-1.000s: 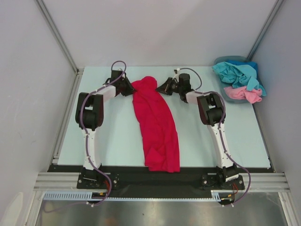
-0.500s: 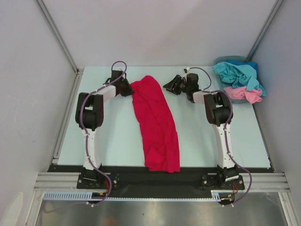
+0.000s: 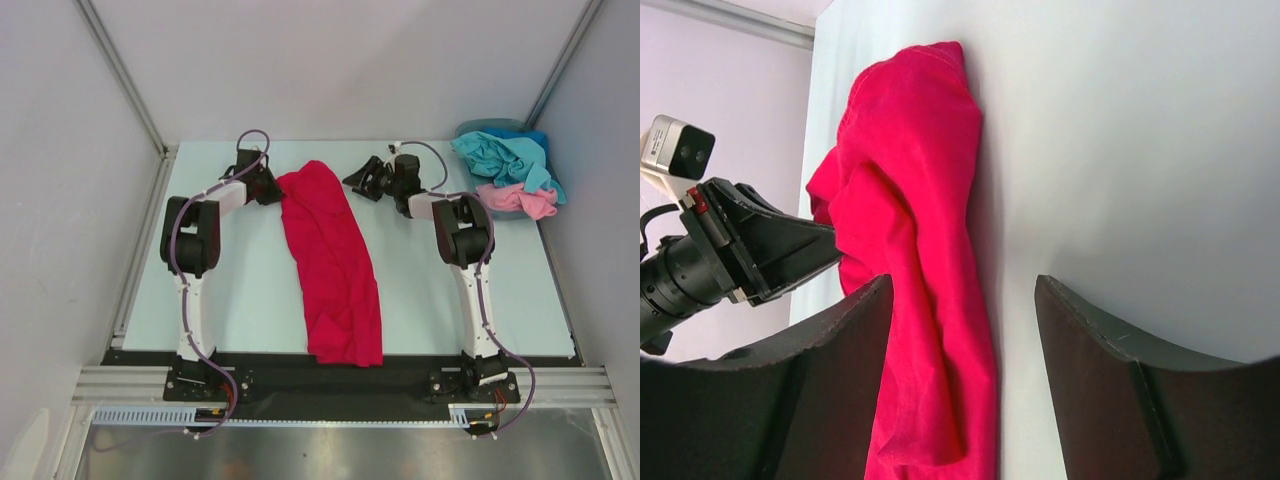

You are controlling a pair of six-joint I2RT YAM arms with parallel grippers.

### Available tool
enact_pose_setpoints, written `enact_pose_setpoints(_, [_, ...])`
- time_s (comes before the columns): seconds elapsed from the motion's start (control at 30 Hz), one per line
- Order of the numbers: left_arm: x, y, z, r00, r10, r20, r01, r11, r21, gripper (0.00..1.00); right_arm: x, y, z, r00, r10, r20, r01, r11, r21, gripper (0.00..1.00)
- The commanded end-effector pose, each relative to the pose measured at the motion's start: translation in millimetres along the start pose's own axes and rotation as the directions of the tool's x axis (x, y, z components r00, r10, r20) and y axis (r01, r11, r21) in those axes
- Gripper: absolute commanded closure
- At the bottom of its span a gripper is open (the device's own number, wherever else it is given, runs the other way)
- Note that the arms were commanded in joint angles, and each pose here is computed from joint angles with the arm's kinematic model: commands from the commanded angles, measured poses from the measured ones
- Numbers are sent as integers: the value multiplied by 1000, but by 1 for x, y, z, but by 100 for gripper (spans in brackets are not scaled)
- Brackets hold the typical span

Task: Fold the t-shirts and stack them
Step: Fold the tshirt

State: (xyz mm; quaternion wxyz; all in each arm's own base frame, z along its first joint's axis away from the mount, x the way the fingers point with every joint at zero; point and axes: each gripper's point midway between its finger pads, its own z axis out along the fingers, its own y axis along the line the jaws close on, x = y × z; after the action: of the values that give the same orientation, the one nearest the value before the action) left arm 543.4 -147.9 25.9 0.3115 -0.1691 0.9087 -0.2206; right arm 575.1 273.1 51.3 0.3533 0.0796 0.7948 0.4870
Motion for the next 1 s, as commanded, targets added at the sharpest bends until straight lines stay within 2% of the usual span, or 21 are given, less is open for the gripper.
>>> enact_pose_setpoints(0.0, [-33,-30,-30,996,40,83,-44,998,45,82,1,27,10,999,-32,-6,32,998,-61,36])
enact_pose_setpoints(0.47, [-31,-28,-35,995,54,81,-58,998,37,83,37,37,35,992,-49,-116,43,997,-59,37])
enact_pose_setpoints(0.57, [-31,-27,-35,995,54,81,-57,998,35,83,33,38,32,993,-53,-107,46,997,-64,43])
enact_pose_setpoints(0.67, [-31,-27,-33,995,56,80,-59,998,36,84,29,37,31,994,-56,-96,51,997,-52,75])
enact_pose_setpoints(0.7, [-32,-27,-34,995,56,82,-59,998,34,85,29,35,29,994,-54,-94,50,998,-43,96])
enact_pose_setpoints(0.73, [-31,-27,-32,995,57,79,-60,998,32,85,27,37,27,995,-58,-86,54,998,-41,100])
enact_pose_setpoints(0.97, [-34,-28,-25,996,72,55,-73,997,19,87,15,25,7,996,-88,1,88,996,28,100])
